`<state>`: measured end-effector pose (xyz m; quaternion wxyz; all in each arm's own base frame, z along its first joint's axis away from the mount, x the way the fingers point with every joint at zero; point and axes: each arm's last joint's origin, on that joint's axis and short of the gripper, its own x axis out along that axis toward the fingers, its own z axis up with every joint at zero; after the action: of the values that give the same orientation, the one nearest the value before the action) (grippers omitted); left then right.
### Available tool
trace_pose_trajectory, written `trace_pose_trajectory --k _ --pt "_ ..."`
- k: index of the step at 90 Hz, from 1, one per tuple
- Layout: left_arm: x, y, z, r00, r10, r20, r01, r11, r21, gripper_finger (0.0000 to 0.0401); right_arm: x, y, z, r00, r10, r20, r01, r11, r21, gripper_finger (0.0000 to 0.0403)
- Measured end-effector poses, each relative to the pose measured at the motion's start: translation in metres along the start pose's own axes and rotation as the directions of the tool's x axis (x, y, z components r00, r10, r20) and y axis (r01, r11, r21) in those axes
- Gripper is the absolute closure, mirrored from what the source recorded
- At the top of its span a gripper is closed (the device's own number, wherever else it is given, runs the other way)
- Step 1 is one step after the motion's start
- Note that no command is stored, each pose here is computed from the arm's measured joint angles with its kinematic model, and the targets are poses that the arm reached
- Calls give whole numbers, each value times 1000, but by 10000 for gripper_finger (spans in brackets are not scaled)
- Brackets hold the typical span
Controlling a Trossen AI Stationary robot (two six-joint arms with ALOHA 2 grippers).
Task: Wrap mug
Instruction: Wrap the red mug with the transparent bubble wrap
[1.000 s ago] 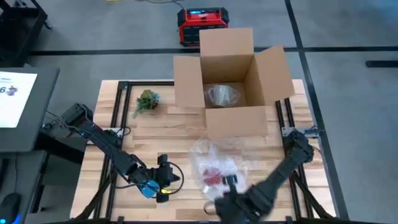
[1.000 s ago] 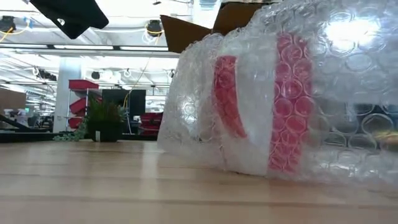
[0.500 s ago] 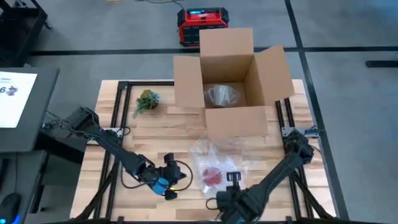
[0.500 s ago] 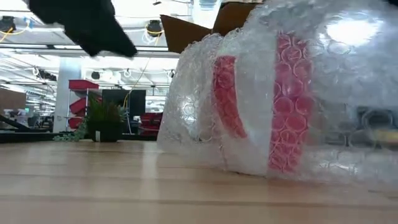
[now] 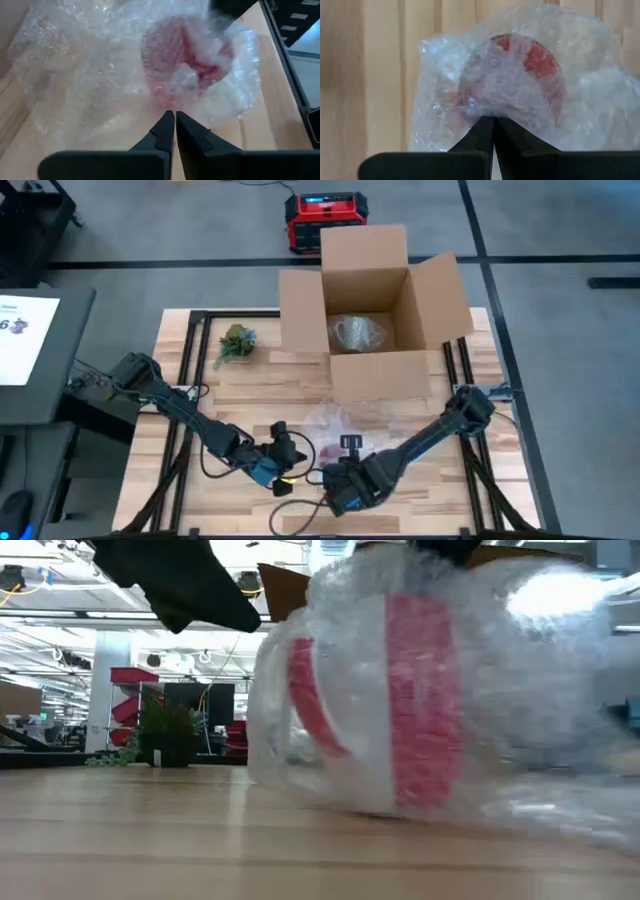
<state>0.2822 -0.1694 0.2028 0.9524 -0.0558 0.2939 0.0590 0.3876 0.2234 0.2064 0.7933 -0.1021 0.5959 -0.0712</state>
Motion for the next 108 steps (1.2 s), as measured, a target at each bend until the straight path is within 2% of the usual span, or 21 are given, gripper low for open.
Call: trace_pose_trajectory --k 31,45,61,82,94,108 --pt "0 0 1 1000 -5 8 5 1000 5 401 41 -24 -3 987 86 -134 -81 996 45 403" --pt "0 0 1 1000 -5 8 5 1000 5 401 57 -33 1 978 173 -117 -169 985 41 403" --pt "0 -1 1 1000 -5 8 5 1000 17 401 47 -36 12 979 179 -93 -176 984 39 403" --pt "-1 -1 1 1000 -8 8 8 1000 22 401 9 -43 25 988 132 -77 -130 991 31 403" --pt "-1 -1 0 1000 -7 5 7 1000 24 401 -9 -44 31 989 145 -33 -144 989 45 403" --pt "-1 -1 0 1000 -7 5 7 1000 24 401 -9 -40 33 987 158 -1 -158 985 65 403"
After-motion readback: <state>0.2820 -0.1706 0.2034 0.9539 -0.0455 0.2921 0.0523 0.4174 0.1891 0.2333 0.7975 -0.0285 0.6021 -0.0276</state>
